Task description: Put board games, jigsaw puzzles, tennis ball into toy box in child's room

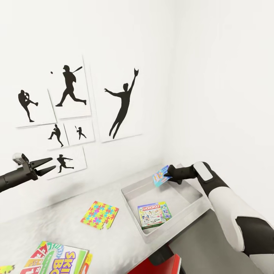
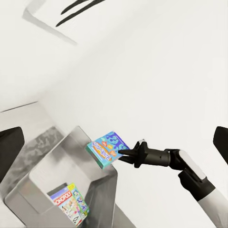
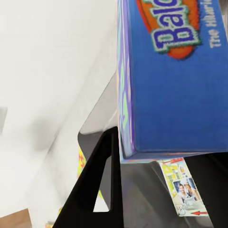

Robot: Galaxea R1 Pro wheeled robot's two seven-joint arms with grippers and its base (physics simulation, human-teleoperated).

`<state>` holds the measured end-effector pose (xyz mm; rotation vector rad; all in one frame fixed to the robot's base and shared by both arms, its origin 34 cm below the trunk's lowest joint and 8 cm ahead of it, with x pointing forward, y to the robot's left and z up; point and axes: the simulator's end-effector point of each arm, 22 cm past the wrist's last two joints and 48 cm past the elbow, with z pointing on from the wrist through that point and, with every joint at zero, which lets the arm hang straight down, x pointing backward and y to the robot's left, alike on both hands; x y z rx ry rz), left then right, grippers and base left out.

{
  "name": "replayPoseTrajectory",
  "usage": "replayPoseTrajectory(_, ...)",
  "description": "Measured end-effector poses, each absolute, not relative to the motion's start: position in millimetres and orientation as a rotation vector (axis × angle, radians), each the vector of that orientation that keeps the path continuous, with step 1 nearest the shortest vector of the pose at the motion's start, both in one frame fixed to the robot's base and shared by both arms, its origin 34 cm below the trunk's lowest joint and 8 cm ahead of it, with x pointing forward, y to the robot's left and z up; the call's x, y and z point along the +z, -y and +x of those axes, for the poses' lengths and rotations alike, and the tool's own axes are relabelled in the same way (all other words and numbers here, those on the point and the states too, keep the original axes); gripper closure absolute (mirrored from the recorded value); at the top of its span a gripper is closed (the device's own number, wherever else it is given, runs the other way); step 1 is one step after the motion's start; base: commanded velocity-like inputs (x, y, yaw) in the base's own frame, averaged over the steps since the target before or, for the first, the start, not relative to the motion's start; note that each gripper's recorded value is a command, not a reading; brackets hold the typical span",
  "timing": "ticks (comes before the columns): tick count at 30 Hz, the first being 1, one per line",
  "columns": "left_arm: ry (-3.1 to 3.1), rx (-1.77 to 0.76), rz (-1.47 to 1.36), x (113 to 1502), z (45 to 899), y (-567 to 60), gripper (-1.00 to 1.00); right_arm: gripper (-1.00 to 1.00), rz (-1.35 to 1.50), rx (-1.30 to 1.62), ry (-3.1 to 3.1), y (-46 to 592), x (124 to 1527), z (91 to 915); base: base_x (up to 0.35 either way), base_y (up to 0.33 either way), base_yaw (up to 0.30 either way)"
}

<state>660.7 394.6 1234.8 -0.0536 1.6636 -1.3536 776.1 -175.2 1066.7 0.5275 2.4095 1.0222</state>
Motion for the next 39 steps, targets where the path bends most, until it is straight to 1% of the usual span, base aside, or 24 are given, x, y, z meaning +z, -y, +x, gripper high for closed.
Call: replayPoseTrajectory(39,-1.686,-1.37,-0.08,1218,663,-393,-1.0,1.0,0.544,1.027,-2.375,171,1063,786,0.0,0.0,0.0)
